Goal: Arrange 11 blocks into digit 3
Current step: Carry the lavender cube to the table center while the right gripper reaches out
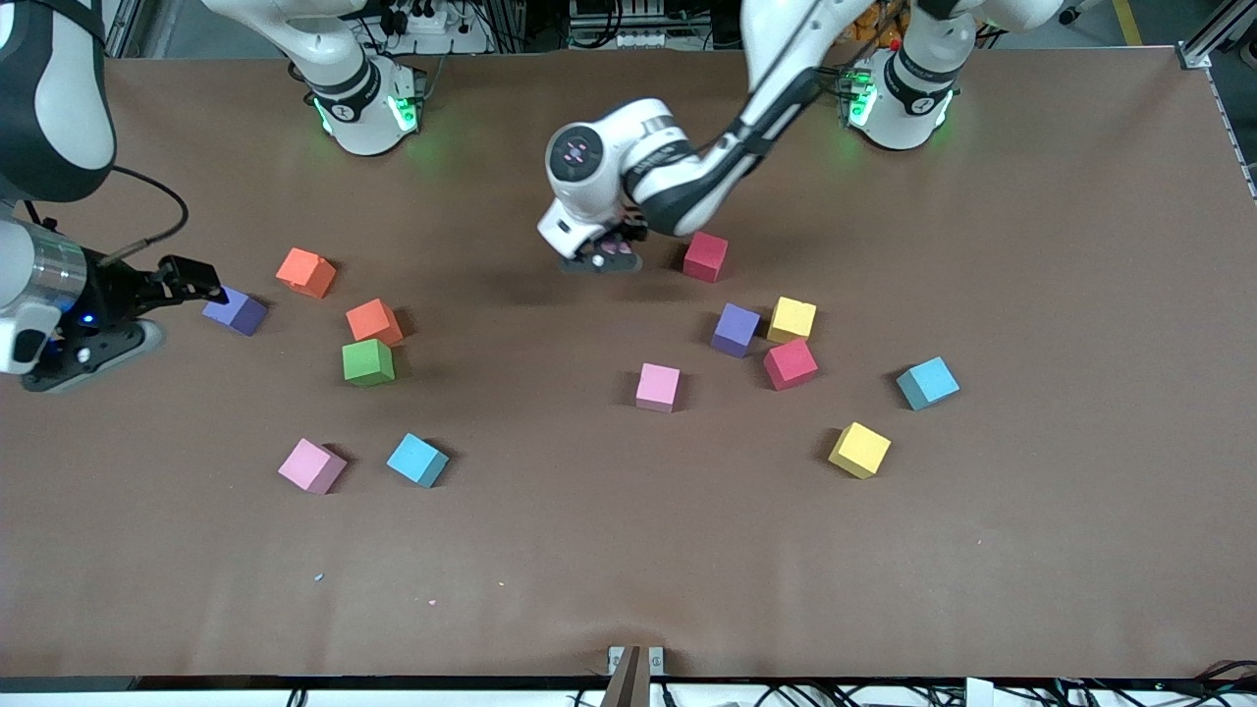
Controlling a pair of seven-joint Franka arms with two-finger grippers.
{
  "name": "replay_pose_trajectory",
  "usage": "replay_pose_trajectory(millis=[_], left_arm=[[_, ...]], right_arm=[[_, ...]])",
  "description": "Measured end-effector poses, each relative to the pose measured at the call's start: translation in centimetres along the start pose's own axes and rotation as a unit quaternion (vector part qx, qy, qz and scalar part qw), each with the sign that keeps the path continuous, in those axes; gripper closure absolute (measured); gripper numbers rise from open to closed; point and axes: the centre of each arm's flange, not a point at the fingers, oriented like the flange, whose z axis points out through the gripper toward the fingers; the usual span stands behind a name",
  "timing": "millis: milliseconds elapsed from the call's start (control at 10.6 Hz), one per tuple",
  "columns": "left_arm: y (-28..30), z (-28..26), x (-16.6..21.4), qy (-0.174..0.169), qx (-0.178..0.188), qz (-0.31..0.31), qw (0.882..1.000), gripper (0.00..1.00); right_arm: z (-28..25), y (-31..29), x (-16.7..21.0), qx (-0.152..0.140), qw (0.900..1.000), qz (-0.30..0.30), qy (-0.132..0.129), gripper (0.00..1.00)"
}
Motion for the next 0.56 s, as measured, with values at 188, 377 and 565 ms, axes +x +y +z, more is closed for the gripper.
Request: replay_pose_trajectory(millis=[188, 377, 565], left_arm=[[1.3, 1.5, -1.9, -0.002, 0.006, 0.006, 1.0, 0.41], [1.9, 2.5, -2.5, -0.002, 0.002, 0.012, 1.0, 0.41], [2.1, 3.5, -2.7, -0.004, 0.001, 0.014, 1.0, 0.41]], right_arm=[[0.1, 0.4, 0.1, -0.017, 0.997, -0.071, -0.009, 0.0], [-0.2, 0.0, 0.9, -0.052, 0.986, -0.155, -0.018, 0.0], [-0.3, -0.5, 1.3, -0.062, 0.972, -0.226, -0.026, 0.0]])
